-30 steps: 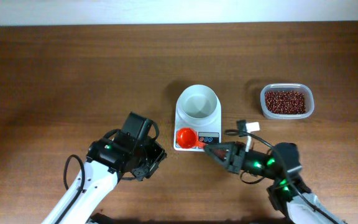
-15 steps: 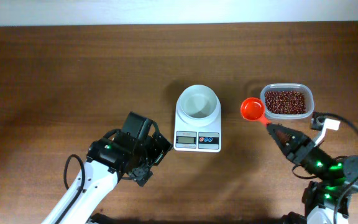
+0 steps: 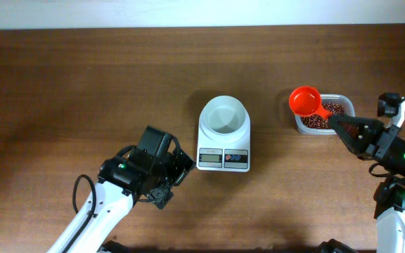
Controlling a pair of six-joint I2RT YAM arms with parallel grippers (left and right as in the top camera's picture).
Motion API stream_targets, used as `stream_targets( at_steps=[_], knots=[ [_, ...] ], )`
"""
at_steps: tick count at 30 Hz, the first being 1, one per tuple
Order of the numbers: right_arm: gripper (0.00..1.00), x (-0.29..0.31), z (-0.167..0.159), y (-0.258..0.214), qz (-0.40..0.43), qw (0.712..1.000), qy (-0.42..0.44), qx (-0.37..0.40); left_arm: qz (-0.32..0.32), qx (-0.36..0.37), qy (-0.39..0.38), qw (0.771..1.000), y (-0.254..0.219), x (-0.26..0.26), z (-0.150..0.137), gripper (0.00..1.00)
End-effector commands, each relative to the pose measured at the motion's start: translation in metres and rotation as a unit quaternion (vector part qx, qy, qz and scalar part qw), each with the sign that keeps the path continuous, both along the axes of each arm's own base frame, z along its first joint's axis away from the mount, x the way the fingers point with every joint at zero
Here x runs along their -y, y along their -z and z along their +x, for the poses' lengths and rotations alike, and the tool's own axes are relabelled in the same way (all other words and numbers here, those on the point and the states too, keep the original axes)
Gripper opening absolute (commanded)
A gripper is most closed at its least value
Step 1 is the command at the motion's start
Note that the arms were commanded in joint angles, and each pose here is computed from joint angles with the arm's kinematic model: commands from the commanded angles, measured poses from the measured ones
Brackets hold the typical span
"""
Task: Scoop and weigh 50g on scale
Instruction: 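Carry the scoop with the right gripper toward the bean tub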
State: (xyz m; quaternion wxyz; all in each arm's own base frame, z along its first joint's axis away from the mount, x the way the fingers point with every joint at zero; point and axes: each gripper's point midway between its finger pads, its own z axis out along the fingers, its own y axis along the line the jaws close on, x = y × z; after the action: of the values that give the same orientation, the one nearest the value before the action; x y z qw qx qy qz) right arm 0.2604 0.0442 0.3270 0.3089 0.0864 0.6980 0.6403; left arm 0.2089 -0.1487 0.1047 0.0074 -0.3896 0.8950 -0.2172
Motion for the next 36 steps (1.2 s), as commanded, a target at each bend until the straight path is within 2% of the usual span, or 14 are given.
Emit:
stream_targets(
  at_steps=[1, 5, 11, 12, 17, 19, 22, 26, 30, 32, 33, 34, 35, 36],
  knots=[
    [0.04, -0.027, -0.011, -0.001, -0.054, 0.993, -0.052, 0.09, -0.002, 0.012, 0.001, 1.0, -0.003, 0.002, 0.005, 0.99],
    [0.04, -0.041, 0.001, 0.022, -0.074, 0.985, -0.072, 0.141, -0.005, 0.019, 0.001, 1.0, -0.005, 0.003, 0.008, 0.99],
    [0.04, -0.032, 0.036, 0.049, -0.12, 0.971, -0.034, 0.205, -0.006, 0.02, 0.001, 1.0, -0.005, 0.004, 0.009, 0.99],
    [0.04, -0.024, 0.05, 0.053, -0.138, 0.966, 0.002, 0.219, -0.006, 0.02, 0.001, 1.0, -0.005, 0.004, 0.009, 0.99],
    [0.04, -0.005, 0.082, 0.099, -0.182, 0.97, 0.098, 0.127, -0.005, 0.021, 0.0, 1.0, -0.005, 0.004, 0.009, 0.98],
    [0.04, -0.009, 0.075, 0.121, -0.204, 0.971, 0.097, 0.082, -0.004, 0.021, 0.0, 1.0, -0.005, 0.003, 0.01, 0.99],
    [0.04, -0.01, 0.056, 0.121, -0.232, 0.966, 0.099, 0.054, 0.004, 0.031, -0.005, 0.999, -0.005, 0.001, 0.014, 0.99],
    [0.04, -0.004, 0.006, 0.146, -0.309, 0.944, 0.111, -0.042, 0.005, 0.034, -0.006, 0.999, -0.005, 0.0, 0.015, 0.99],
    [0.04, -0.009, -0.028, 0.149, -0.315, 0.939, 0.114, -0.08, 0.013, 0.038, -0.009, 0.999, -0.004, -0.003, 0.017, 0.99],
    [0.04, -0.012, -0.039, 0.151, -0.313, 0.939, 0.109, -0.093, 0.018, 0.062, 0.027, 0.998, -0.006, -0.001, 0.021, 0.91],
    [0.04, -0.014, -0.044, 0.153, -0.315, 0.938, 0.104, -0.098, 0.017, 0.128, 0.101, 0.987, -0.015, 0.009, 0.035, 0.71],
    [0.04, -0.015, -0.047, 0.154, -0.321, 0.937, 0.098, -0.095, 0.011, 0.168, 0.144, 0.975, -0.023, 0.017, 0.043, 0.57],
    [0.04, -0.015, -0.047, 0.155, -0.323, 0.937, 0.097, -0.093, 0.007, 0.192, 0.167, 0.967, -0.028, 0.022, 0.048, 0.36],
    [0.04, -0.014, -0.047, 0.154, -0.324, 0.936, 0.098, -0.091, 0.013, 0.22, 0.186, 0.958, -0.033, 0.025, 0.054, 0.06]
  ],
)
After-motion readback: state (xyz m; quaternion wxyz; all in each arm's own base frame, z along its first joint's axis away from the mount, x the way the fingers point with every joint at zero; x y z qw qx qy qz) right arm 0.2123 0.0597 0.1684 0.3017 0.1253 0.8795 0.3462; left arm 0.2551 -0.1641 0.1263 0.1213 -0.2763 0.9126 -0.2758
